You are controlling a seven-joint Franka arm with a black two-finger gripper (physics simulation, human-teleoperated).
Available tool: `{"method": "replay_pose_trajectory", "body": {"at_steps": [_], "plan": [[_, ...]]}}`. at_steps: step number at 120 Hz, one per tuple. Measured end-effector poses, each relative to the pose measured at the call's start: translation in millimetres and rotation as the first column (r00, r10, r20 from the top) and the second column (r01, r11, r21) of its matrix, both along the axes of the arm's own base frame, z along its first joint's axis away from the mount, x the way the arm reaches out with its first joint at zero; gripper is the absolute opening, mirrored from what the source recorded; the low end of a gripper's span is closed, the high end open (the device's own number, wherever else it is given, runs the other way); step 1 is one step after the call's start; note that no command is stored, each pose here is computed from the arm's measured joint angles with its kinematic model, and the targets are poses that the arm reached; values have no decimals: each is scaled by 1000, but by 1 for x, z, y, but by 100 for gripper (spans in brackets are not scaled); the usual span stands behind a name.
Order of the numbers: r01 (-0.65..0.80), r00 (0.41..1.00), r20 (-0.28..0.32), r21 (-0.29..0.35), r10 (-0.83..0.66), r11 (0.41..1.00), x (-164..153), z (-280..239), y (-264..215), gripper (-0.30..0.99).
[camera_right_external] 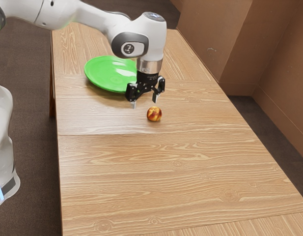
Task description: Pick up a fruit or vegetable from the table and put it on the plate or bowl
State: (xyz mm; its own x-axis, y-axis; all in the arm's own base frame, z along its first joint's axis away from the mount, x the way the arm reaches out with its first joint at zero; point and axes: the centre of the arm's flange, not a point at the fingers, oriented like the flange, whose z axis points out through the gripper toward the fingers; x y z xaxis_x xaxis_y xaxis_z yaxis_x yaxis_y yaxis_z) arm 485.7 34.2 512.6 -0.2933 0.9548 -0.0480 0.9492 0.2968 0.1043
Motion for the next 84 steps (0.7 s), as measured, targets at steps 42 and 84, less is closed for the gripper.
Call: {"method": "replay_pose_trajectory", "body": {"at_steps": [42,84], "plan": [[-40,999,0,26,40,999,49,-10,42,69],[-7,999,-44,10,7,1000,73,-41,42,69]]}}
